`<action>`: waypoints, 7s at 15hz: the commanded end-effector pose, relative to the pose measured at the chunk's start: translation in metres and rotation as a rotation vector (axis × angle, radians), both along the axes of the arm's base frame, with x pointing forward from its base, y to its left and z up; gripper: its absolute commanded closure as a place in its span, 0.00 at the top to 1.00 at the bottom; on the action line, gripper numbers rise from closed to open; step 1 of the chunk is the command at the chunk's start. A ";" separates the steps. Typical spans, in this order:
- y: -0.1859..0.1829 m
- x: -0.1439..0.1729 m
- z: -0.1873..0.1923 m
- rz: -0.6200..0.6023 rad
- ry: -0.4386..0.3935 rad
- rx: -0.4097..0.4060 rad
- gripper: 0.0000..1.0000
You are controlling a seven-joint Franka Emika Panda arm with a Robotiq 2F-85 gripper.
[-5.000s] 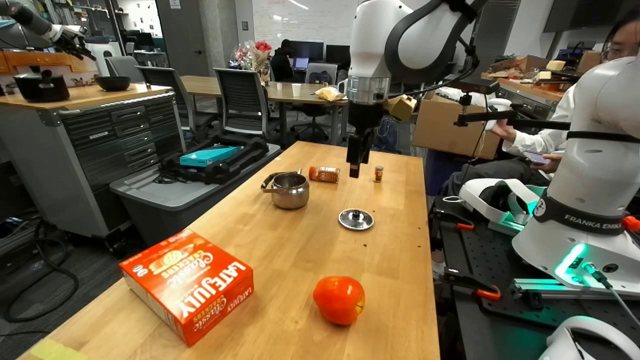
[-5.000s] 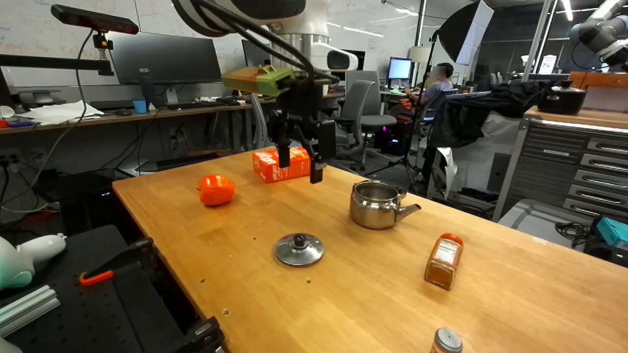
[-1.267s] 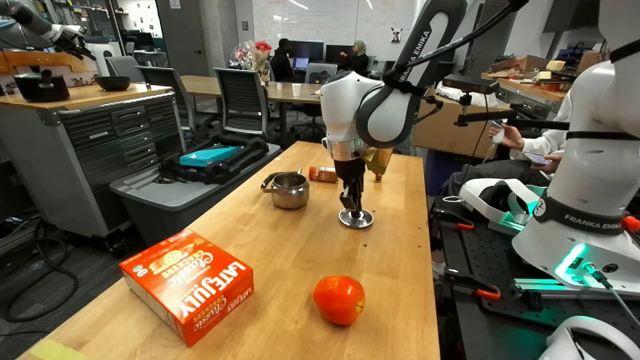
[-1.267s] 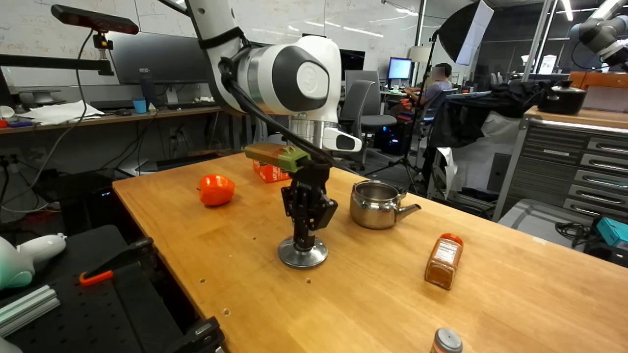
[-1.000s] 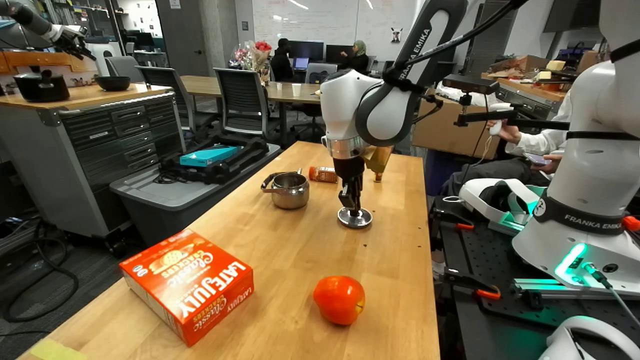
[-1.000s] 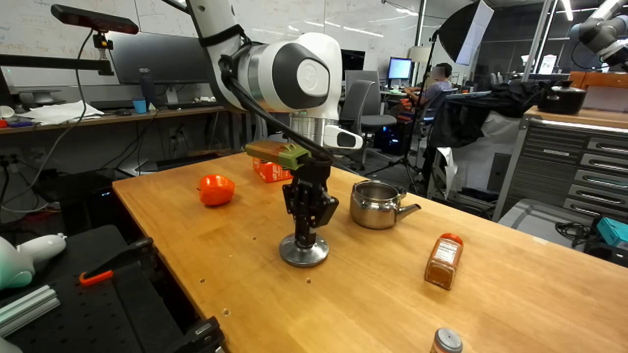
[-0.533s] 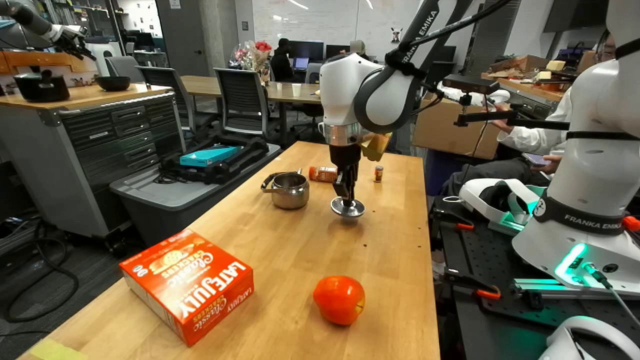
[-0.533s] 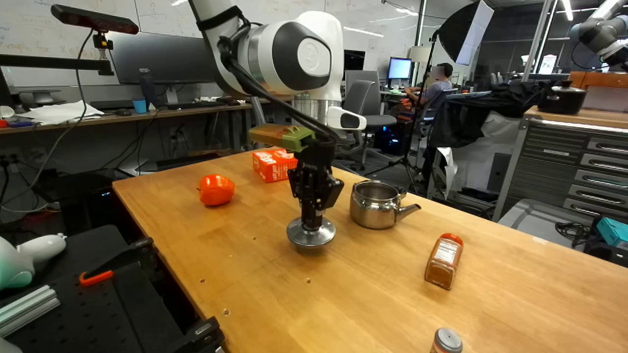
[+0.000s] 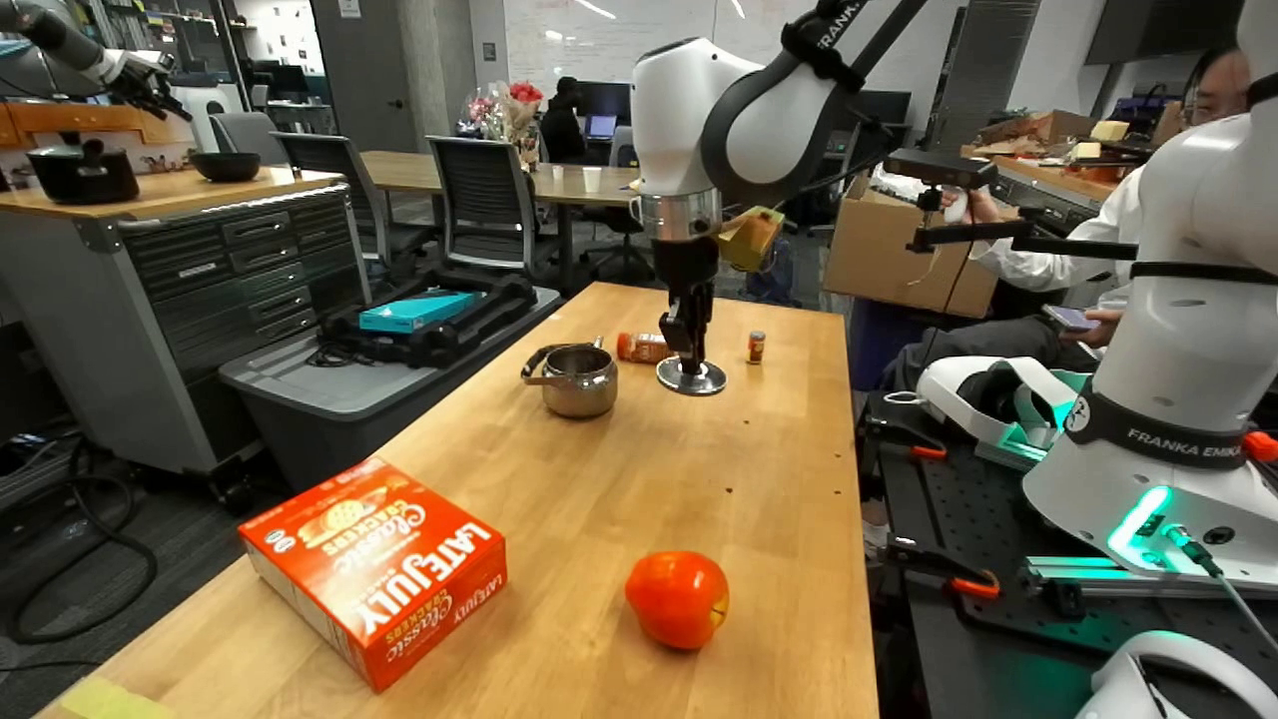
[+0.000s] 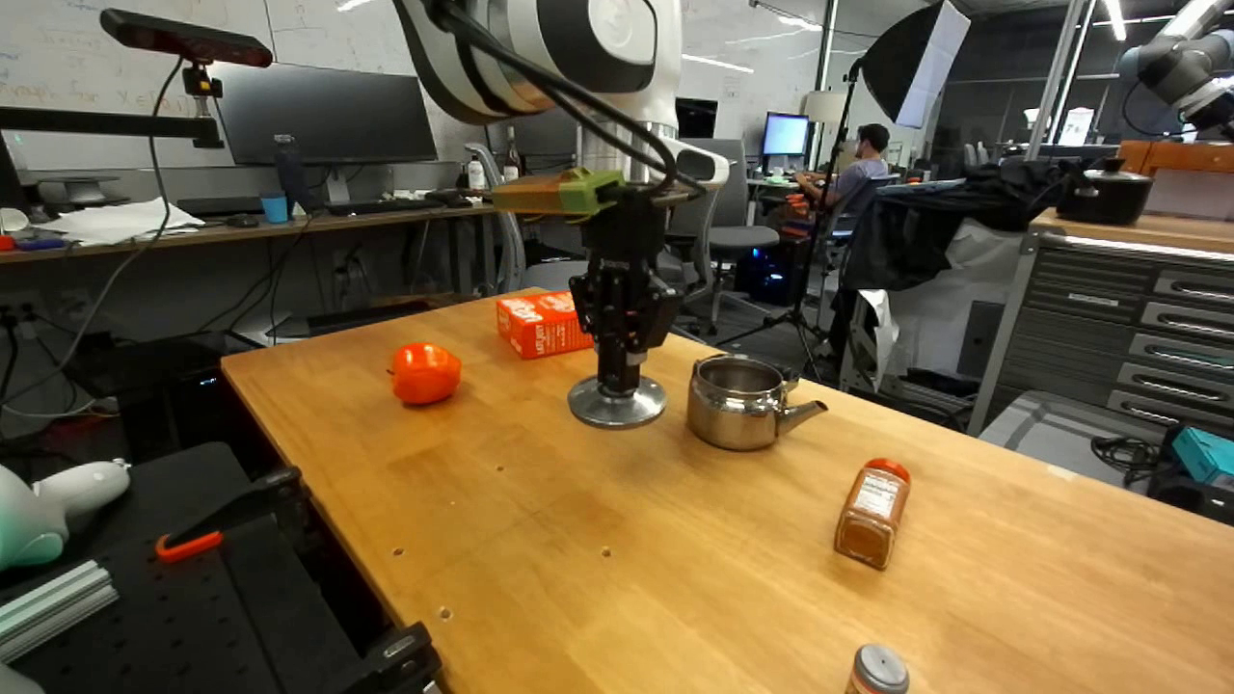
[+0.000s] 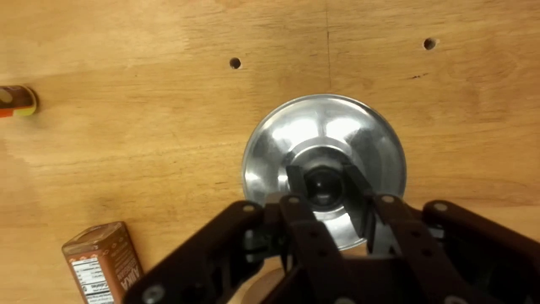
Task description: Take the lid and put it on the teapot
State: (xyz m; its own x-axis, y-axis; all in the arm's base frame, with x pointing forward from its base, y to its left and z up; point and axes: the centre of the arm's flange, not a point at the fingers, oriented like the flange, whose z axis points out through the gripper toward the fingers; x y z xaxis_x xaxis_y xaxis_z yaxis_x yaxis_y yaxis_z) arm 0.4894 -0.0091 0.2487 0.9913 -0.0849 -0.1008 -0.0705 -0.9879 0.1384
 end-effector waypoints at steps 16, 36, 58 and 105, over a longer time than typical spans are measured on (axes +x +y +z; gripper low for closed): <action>0.002 0.069 0.109 -0.032 -0.067 -0.017 0.07; -0.050 0.142 0.102 -0.138 -0.086 -0.056 0.07; -0.029 0.174 0.018 -0.120 -0.046 -0.093 0.07; -0.009 0.179 -0.029 -0.089 0.032 -0.053 0.55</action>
